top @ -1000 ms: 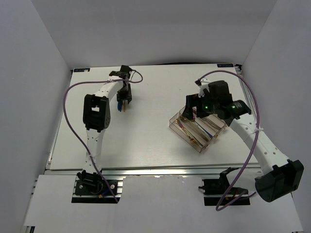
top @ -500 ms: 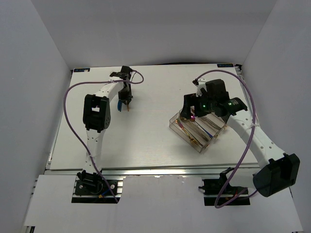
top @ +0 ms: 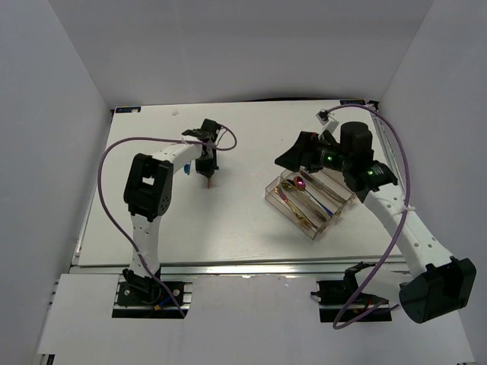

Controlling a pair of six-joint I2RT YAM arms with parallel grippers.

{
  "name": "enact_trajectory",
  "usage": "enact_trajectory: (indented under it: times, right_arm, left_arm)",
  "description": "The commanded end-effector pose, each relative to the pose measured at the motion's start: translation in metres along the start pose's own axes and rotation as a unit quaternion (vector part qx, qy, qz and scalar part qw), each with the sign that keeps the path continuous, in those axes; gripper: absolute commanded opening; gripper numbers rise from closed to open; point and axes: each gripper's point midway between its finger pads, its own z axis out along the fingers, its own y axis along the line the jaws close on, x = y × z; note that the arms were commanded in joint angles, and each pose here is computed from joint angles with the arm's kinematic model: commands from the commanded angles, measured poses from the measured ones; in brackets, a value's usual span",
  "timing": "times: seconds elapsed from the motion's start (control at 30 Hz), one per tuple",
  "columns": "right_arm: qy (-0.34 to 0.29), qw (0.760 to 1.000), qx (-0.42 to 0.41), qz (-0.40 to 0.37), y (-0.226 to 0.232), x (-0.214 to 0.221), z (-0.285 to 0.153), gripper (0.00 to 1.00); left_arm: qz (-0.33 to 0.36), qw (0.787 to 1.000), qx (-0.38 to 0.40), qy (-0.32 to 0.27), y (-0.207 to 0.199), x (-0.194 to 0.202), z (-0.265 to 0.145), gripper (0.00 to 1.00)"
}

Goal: Sort the eating utensils into containers

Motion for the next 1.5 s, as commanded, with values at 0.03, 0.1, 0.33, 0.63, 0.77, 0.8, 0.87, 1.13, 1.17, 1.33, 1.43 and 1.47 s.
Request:
enact_trajectory:
  times: [0.03,0.1,0.33,0.63,0.77,0.8,0.87,1.13,1.17,1.33,1.43,1.47]
  right_arm:
    - [-0.071,0.989,0.057,0.120,-0.047,-0.026,-0.011,0.89]
    - [-0.057,0.979,0.086,0.173,-0.071,-0.013,-0.008,0.89]
    - [-0.012,0.984,0.060,0.169,-0.058,0.003,0.036,0.89]
    - [0.035,0.986,0.055,0.153,-0.038,0.011,0.105,0.84]
    - [0.053,0.986,0.059,0.145,-0.037,0.017,0.128,0.82]
    - [0.064,0.985,0.063,0.148,-0.041,0.024,0.134,0.82]
    - [0.071,0.985,0.054,0.148,-0.037,0.027,0.139,0.80]
    - [0.101,0.987,0.026,0.118,-0.025,0.041,0.154,0.42]
    - [0.091,0.991,0.032,0.097,-0.029,0.032,0.153,0.17]
    - [0.069,0.990,0.117,0.035,-0.074,-0.009,0.128,0.00]
    - [0.087,0.975,0.198,-0.045,-0.122,-0.037,0.095,0.00]
    - [0.143,0.957,0.247,-0.045,-0.156,-0.022,0.079,0.00]
  left_arm:
    - [-0.022,0.994,0.095,0.056,-0.049,0.059,-0.013,0.00]
    - [-0.038,0.988,0.150,0.031,-0.062,0.056,-0.045,0.00]
    - [-0.078,0.941,0.327,-0.031,-0.102,0.055,-0.118,0.00]
    - [-0.071,0.886,0.457,-0.038,-0.132,0.059,-0.187,0.00]
    - [-0.078,0.862,0.499,-0.053,-0.140,0.057,-0.212,0.00]
    - [-0.079,0.857,0.507,-0.055,-0.141,0.057,-0.216,0.00]
    - [-0.083,0.849,0.518,-0.061,-0.143,0.055,-0.225,0.00]
    - [-0.086,0.831,0.544,-0.079,-0.150,0.042,-0.242,0.00]
    - [-0.084,0.829,0.546,-0.085,-0.150,0.039,-0.246,0.16]
    - [-0.065,0.875,0.471,-0.086,-0.137,0.033,-0.228,0.98]
    - [-0.052,0.933,0.342,-0.094,-0.101,0.027,-0.207,0.98]
    - [-0.051,0.948,0.302,-0.089,-0.090,0.028,-0.198,0.98]
